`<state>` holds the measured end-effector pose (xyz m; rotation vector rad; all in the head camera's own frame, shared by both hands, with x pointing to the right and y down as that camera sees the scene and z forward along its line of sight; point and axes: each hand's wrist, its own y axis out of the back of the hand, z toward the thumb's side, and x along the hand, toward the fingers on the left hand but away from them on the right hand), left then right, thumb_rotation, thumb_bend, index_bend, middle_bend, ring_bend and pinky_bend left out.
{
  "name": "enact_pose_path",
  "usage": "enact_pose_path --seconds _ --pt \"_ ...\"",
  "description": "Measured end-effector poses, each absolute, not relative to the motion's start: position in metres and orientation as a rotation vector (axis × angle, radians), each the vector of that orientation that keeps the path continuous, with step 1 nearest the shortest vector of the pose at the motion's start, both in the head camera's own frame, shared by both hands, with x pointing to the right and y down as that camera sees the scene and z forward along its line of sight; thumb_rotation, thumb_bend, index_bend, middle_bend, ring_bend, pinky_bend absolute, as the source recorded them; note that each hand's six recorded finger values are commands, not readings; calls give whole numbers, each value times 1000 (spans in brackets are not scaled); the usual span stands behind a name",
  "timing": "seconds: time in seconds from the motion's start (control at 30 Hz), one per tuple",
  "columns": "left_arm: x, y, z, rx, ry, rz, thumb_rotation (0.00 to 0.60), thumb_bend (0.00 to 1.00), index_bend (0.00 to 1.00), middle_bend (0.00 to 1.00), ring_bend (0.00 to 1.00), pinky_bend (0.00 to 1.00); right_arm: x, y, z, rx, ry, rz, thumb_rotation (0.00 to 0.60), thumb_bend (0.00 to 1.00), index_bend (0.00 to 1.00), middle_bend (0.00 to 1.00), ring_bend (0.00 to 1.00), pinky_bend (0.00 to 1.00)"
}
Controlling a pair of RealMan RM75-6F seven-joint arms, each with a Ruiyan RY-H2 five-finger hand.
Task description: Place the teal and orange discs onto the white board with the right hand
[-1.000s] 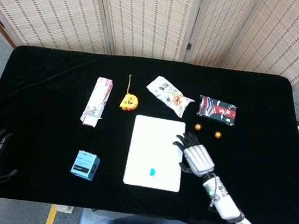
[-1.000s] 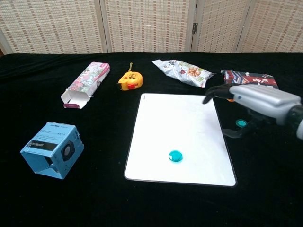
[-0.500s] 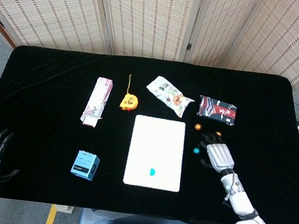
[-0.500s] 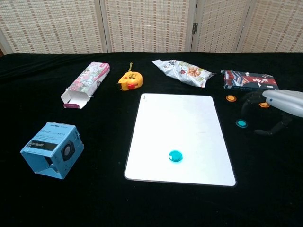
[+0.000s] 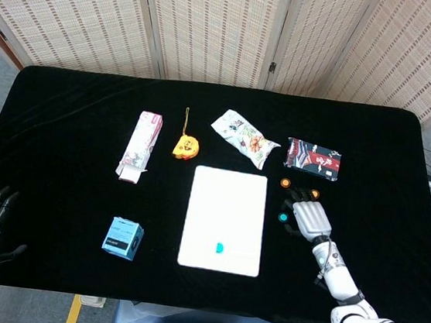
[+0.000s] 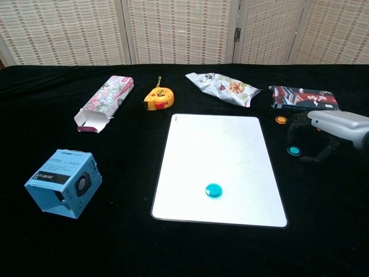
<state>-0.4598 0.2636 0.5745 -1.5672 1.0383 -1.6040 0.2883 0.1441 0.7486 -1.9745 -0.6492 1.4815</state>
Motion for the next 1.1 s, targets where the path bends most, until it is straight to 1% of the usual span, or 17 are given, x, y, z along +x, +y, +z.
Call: enact_pose_path --seconds 0.3,0.63,0.9,1.1 --pt "-460 264 575 -1567 1036 -1604 600 189 21 7 16 0 284 143 753 -1983 -643 1491 600 371 479 189 68 0" --pt "-461 265 575 -1566 1039 -1610 600 189 20 7 16 0 285 142 755 -1986 -652 1501 600 373 500 205 73 0" --pt "-461 264 575 -1566 1029 -1608 600 189 20 7 16 0 285 144 735 -2009 -691 1434 600 373 505 212 80 0" --pt "-457 260 573 -1569 1033 -1591 600 189 20 7 16 0 263 161 711 -2098 -644 1327 600 373 505 213 80 0"
